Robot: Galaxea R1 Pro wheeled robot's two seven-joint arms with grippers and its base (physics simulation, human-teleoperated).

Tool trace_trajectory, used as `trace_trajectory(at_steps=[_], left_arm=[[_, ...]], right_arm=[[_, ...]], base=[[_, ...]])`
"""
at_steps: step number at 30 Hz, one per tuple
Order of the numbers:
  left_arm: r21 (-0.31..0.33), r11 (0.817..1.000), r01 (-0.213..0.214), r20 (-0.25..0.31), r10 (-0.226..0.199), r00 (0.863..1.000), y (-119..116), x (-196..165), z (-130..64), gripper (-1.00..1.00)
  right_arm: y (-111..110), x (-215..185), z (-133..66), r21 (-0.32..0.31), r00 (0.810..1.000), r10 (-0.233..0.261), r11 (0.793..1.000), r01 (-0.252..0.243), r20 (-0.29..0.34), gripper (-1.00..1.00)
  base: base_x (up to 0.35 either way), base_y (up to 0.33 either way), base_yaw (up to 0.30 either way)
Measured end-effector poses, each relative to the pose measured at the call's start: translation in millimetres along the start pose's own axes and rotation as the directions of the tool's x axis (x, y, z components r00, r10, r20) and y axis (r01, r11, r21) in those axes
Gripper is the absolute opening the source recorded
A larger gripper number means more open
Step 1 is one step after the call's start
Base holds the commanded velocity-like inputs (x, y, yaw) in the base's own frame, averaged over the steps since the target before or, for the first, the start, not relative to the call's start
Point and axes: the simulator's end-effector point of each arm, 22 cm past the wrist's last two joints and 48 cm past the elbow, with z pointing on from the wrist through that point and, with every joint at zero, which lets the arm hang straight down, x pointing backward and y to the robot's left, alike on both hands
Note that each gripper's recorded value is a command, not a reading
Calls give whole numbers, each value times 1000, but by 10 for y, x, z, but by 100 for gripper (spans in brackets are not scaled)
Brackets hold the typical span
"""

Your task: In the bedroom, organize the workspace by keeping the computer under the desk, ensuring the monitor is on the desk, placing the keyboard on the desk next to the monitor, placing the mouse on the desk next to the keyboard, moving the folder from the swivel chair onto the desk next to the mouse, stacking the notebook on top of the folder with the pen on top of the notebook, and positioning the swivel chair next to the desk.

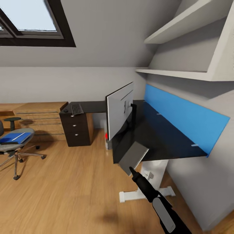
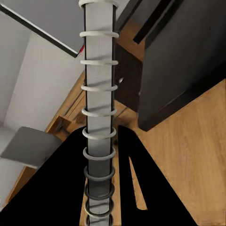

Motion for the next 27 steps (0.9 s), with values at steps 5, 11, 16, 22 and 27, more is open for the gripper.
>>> trace_trajectory(at_steps=[5,11,16,22,27], left_arm=[[-1,1000,0,-2,0,1000,3,7,0,100],[-2,1000,-1,-7,1,1000,12,31,1,100],[-3,1000,-1,-7,1,1000,13,34,0,100],[-3,1000,-2,-7,2,1000,14,34,-1,100],[15,1000,-11,-12,11,1000,-70,63,-10,100]], right_arm=[[22,56,10,-2,1000,-2,1000,2,-14,-100],[74,257,52,11,998,-17,1000,17,-56,-100],[0,404,61,63,995,-45,997,51,-94,-100],[-56,646,54,102,977,-134,983,153,-168,-100],[-20,781,51,90,963,-175,976,196,-204,-100]], base=[[-289,216,0],[-263,250,0],[-205,284,0],[-68,318,0],[-8,335,0]])
